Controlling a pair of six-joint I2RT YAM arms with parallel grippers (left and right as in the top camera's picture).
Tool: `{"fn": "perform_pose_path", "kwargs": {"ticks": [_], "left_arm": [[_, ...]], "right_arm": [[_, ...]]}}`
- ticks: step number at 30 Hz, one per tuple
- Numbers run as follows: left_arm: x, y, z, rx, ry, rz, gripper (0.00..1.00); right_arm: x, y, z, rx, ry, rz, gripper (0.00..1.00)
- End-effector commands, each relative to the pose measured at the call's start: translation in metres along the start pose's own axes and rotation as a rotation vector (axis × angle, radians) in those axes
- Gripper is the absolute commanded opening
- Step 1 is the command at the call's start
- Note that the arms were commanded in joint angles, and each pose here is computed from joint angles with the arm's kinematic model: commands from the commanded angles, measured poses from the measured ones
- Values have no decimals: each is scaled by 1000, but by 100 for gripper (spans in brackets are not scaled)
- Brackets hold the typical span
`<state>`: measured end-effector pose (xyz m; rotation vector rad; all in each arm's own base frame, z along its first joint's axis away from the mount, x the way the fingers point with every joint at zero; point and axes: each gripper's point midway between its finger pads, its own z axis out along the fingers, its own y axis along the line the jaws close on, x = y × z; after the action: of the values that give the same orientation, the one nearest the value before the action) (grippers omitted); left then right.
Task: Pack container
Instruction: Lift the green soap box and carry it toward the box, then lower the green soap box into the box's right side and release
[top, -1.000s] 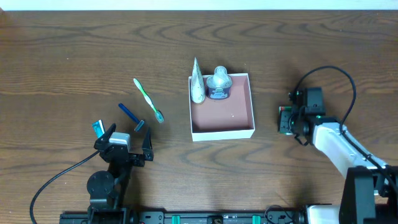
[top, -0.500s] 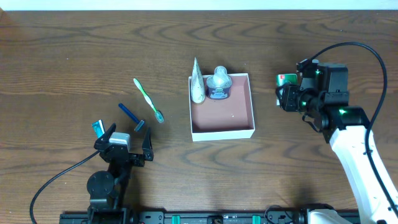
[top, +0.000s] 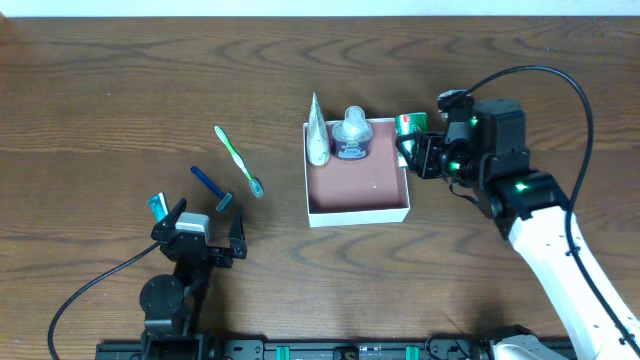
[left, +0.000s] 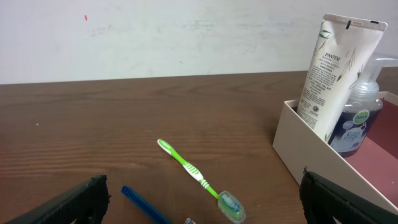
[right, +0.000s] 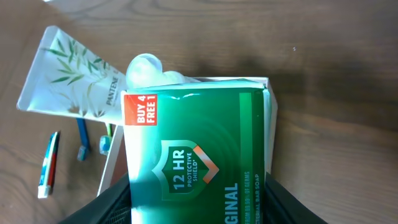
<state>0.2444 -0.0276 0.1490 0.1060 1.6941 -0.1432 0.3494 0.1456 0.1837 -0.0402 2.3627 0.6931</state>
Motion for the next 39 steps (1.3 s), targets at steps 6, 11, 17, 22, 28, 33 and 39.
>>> {"fn": "perform_pose_path", "kwargs": {"ticks": [6, 11, 17, 22, 28, 33, 39], "left_arm": [[17, 0, 1, 6, 50, -3, 98], [17, 0, 1, 6, 50, -3, 98], [17, 0, 1, 6, 50, -3, 98], [17, 0, 1, 6, 50, -3, 98], [17, 0, 1, 6, 50, -3, 98], [17, 0, 1, 6, 50, -3, 98], [17, 0, 1, 6, 50, -3, 98]], "right_arm": [[5, -4, 38, 58, 29, 82, 31], [13, -5, 61, 58, 53, 70, 32], [20, -12, 78, 75, 77, 71, 37], [20, -18, 85, 99, 69, 70, 50], [15, -17, 88, 88, 47, 64, 57], [8, -14, 88, 76, 21, 57, 69], [3, -12, 88, 64, 1, 44, 77]]}}
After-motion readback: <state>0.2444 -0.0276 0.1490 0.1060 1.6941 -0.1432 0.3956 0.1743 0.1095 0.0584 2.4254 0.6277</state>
